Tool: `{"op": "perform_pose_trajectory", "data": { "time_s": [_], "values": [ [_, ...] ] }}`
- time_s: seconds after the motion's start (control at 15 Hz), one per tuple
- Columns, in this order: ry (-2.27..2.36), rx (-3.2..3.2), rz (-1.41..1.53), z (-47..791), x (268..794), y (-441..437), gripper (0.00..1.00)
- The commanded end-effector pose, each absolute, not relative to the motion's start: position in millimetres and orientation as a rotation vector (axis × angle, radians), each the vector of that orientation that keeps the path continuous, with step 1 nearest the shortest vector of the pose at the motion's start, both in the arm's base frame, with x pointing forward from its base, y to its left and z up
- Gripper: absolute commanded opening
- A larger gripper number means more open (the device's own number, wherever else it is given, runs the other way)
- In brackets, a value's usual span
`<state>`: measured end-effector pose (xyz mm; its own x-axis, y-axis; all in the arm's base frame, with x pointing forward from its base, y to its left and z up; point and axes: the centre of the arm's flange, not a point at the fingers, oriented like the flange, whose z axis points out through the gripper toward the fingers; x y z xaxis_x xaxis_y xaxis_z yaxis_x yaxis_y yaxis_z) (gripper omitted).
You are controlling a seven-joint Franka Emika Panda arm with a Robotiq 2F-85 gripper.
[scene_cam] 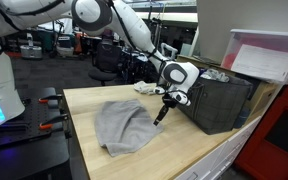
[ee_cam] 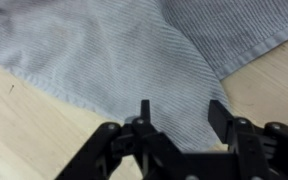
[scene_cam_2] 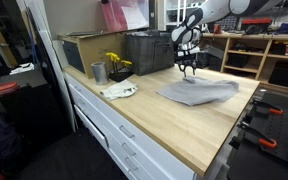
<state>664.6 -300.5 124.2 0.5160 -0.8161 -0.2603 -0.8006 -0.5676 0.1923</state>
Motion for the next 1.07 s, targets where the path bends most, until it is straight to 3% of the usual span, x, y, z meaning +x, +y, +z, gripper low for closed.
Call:
{"op": "perform_pose_trajectory", "data": {
  "time_s": [0.0, 0.07, 0.4, 0.47, 0.6, 0.87, 0.93, 1.0],
  "values": [
    [-1.439, 2.646, -0.523, 129, 672, -308, 0.41],
    [-1.437, 2.648, -0.516, 129, 673, -308, 0.40],
    [-1.444, 2.665, -0.498, 129, 676, -307, 0.02],
    [-1.438, 2.678, -0.507, 129, 676, -306, 0.34],
    [-1.403, 2.771, -0.540, 129, 677, -302, 0.39],
    [-1.384, 2.911, -0.581, 136, 680, -291, 0.67],
    [-1.383, 2.841, -0.540, 124, 674, -287, 0.48],
    [-1.382, 2.863, -0.542, 125, 675, -286, 0.57]
  ]
}}
